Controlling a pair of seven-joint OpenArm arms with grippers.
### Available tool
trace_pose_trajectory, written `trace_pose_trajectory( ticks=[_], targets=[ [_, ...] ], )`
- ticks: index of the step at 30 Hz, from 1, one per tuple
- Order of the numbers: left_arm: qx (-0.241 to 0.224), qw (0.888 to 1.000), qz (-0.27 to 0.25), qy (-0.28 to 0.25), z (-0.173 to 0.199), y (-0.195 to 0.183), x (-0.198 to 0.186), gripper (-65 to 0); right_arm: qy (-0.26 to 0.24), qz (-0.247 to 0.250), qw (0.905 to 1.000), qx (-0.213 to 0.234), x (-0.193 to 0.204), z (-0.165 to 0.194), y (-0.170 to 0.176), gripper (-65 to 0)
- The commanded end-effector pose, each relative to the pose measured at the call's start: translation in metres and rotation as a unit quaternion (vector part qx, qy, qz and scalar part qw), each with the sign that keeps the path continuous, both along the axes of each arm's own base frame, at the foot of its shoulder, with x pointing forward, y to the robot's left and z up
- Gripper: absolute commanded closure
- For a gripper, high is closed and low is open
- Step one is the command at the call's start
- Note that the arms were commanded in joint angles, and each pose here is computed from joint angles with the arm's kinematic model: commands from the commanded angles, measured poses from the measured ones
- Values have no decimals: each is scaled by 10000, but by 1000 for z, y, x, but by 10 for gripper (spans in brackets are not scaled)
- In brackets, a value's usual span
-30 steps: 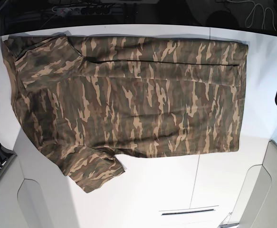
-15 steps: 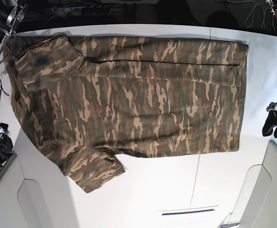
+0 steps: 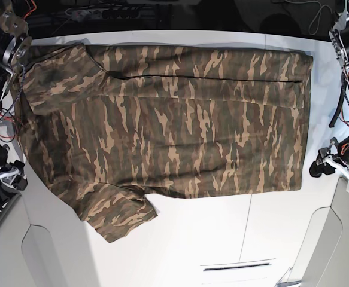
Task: Fold the T-shirt properly
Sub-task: 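Grasp the hem corners with both grippers and fold the hem over the body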
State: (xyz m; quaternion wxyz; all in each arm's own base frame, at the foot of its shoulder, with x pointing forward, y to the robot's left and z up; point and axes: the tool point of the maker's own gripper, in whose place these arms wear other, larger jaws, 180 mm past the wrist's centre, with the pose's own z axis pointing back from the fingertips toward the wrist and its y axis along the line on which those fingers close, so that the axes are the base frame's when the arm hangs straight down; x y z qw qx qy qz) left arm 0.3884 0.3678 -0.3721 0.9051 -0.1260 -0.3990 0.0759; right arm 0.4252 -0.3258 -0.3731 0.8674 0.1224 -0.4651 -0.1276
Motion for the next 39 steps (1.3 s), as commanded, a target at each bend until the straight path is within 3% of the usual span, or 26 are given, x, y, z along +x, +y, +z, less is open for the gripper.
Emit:
trace_pose_trajectory(
  ticks=[1,3,6,25,27,32,35,39],
  targets=[
    [11,9995,86,-290,20,11,13,-362,-272,-114,9995,-75,10,18,-12,-291],
    [-134,9996,192,-173,9,11,13,-373,-117,-187,9997,-60,6,5,-14,-291],
    [-344,9988,349,-83,-3,10,12,-439,16,-219,9998,24,1,-7,-12,-291],
    [-925,9956,114,117,-37,-56,19,-432,145,203,9974,677,5,-37,62,-287],
    [-920,9956,103,146,-38,-56,18,-377,140,268,9972,688,5,-37,64,-233],
    [-924,9954,32,243,-38,-57,16,-126,150,282,9972,677,5,-37,64,0],
    [-912,9956,27,221,-36,-56,17,0,216,333,9969,676,4,-36,65,0],
    [-886,9960,-12,140,-27,-54,20,0,320,452,9957,736,3,-29,67,0]
  ],
)
